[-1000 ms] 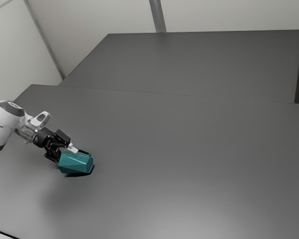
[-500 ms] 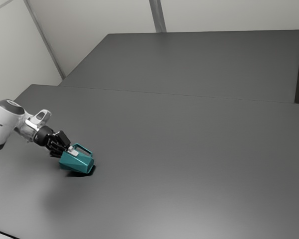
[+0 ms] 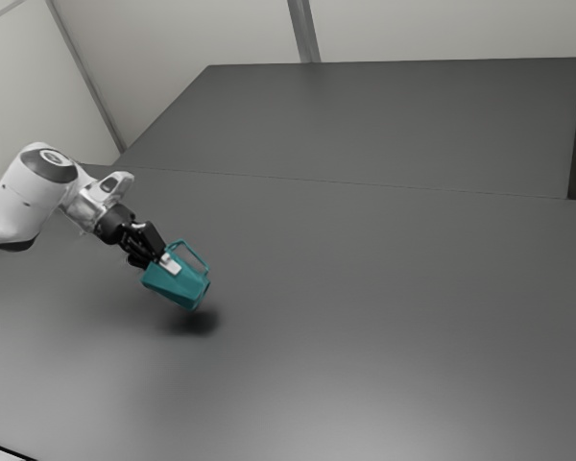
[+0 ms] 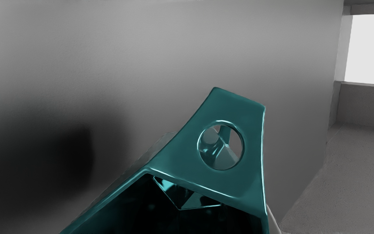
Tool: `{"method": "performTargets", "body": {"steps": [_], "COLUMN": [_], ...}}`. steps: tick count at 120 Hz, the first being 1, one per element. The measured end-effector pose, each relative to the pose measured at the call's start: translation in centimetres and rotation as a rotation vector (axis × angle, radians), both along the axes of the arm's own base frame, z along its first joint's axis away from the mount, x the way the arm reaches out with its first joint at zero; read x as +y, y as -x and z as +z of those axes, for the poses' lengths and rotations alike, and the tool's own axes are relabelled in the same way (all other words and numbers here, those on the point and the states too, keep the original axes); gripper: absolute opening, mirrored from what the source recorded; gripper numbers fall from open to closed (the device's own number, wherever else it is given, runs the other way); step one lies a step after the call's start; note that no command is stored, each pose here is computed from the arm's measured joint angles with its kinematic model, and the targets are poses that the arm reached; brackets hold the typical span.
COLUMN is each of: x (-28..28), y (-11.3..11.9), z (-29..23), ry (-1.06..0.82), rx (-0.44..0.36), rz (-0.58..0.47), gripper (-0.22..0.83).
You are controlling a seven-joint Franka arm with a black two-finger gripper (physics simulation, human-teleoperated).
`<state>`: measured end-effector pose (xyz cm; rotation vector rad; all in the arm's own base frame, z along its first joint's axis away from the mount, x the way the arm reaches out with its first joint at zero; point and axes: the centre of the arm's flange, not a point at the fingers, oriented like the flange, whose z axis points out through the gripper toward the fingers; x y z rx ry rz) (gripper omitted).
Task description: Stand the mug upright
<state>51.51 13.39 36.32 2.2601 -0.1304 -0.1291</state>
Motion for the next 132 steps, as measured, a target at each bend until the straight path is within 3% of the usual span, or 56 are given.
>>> {"method": "performTargets", "body": {"steps": [70, 132], "x": [-12.9, -19.6], "y": [-5.2, -7.7], "z": [4.7, 1.1], "ry": [-0.632, -0.927], "rx": [-0.227, -0.349], "rz": [-0.437, -0.614], "gripper": [-0.17, -0.17]}}
